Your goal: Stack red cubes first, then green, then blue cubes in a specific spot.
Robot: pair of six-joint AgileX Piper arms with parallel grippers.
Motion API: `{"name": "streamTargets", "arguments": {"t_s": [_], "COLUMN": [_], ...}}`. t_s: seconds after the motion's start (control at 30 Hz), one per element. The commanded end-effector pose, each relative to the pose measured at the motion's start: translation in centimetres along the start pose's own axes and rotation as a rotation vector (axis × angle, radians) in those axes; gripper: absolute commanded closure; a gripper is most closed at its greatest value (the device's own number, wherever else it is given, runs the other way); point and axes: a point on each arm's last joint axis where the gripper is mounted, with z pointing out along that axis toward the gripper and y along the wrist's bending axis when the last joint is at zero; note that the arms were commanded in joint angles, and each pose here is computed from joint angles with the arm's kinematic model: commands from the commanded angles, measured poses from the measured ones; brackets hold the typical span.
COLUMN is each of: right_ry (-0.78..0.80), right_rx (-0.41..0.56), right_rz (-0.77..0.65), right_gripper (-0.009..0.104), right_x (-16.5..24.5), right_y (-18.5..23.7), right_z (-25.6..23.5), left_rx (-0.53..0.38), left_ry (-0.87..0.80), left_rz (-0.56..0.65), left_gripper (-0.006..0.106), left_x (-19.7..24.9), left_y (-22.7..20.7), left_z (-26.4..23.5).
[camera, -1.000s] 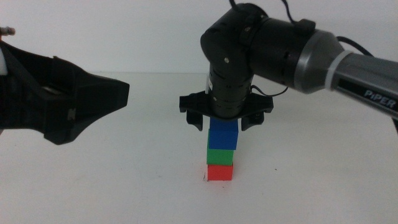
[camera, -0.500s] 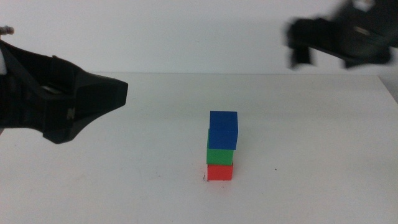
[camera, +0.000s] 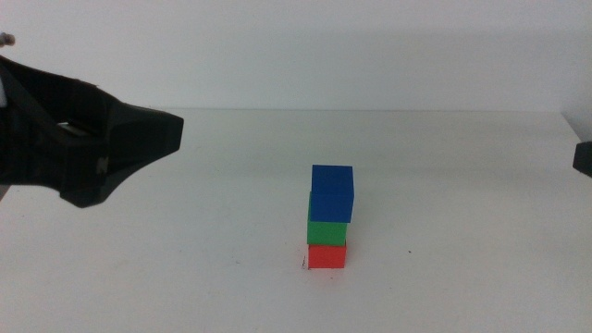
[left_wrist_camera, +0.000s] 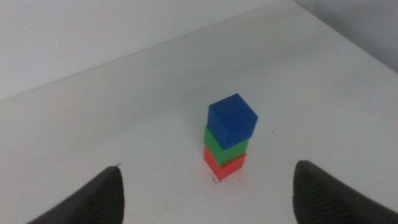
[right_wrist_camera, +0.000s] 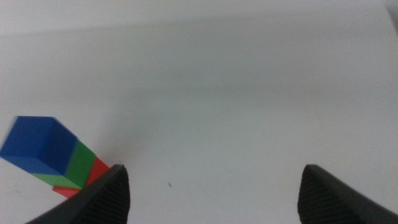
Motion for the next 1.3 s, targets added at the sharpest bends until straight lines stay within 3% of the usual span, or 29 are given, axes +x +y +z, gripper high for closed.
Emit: {"name": "streamTargets", "arguments": {"t_s": [0.0,0.17,0.77,0.93,1.13,1.27], "right_ry": [-0.083,-0.113,-0.120,-0.118,-0.176,-0.345], "right_rx": [-0.029,-0.001,-0.018,-0.017,-0.100,-0.078], "right_rz": [-0.039,-0.086,-0.059,-0.059,0.070,0.017], "right_gripper": [0.010,0.010,0.010,0.010,0.010,0.010], "right_x": [0.8,1.1,1.0,1.1,4.8,8.9], "right_y": [-0.2,-0.5,-0.4,-0.4,-0.5,-1.8], "right_z": [-0.2,-0.1,-0.1,0.0,0.7,1.0], "left_rx": [-0.014,-0.025,-0.033,-0.040,-0.250,-0.399], "left_ry": [-0.025,-0.028,-0.093,-0.116,-0.174,-0.185], "left_rz": [0.013,0.022,0.037,-0.023,-0.128,-0.181], "left_gripper": [0.010,0.010,0.010,0.010,0.010,0.010], "left_x": [-0.2,-0.2,-0.3,2.6,10.5,16.5], "left_y": [0.1,0.2,0.4,1.1,4.2,5.0], "left_z": [-0.2,-0.2,-0.8,0.1,0.8,0.4]}}
